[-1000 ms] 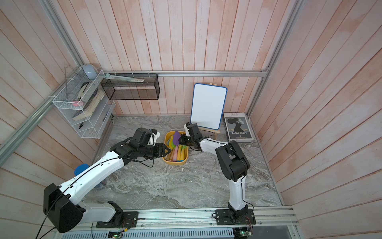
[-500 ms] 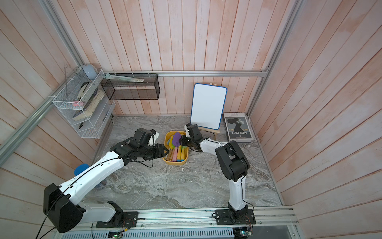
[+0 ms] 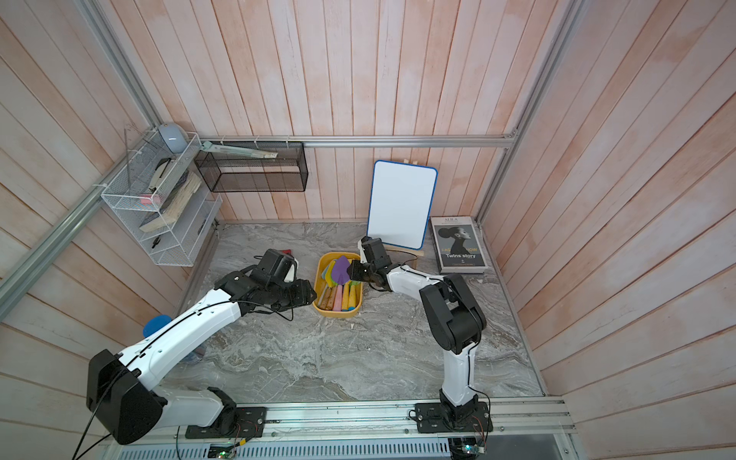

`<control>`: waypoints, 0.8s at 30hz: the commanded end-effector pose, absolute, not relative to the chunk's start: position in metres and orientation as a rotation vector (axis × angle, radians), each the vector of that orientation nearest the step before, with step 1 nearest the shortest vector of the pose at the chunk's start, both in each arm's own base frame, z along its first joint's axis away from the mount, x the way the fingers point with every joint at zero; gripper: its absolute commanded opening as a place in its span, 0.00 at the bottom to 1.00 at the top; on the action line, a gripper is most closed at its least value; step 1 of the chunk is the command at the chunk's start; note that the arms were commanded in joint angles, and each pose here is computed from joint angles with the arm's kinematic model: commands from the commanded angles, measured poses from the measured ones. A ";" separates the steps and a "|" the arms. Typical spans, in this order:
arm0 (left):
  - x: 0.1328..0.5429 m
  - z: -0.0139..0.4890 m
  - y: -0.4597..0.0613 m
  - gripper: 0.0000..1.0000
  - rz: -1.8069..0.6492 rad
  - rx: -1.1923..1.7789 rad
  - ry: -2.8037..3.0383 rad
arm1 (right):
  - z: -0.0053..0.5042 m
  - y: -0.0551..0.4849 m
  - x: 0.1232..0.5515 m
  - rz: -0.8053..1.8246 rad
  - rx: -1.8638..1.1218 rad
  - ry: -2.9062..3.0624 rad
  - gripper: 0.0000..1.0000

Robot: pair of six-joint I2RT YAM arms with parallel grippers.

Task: Put the shovel into the storage box
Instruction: Place the shovel in the storage box, then pick up the shovel from the center of the board.

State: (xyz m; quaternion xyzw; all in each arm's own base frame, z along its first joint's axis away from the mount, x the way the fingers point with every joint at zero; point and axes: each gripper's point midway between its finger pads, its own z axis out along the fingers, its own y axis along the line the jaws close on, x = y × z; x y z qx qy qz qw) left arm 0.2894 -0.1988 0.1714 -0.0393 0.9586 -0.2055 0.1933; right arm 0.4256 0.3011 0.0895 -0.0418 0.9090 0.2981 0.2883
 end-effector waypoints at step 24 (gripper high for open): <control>0.383 0.084 -0.080 0.68 -0.100 -0.440 2.860 | 0.151 0.281 0.399 0.742 -0.170 2.353 0.39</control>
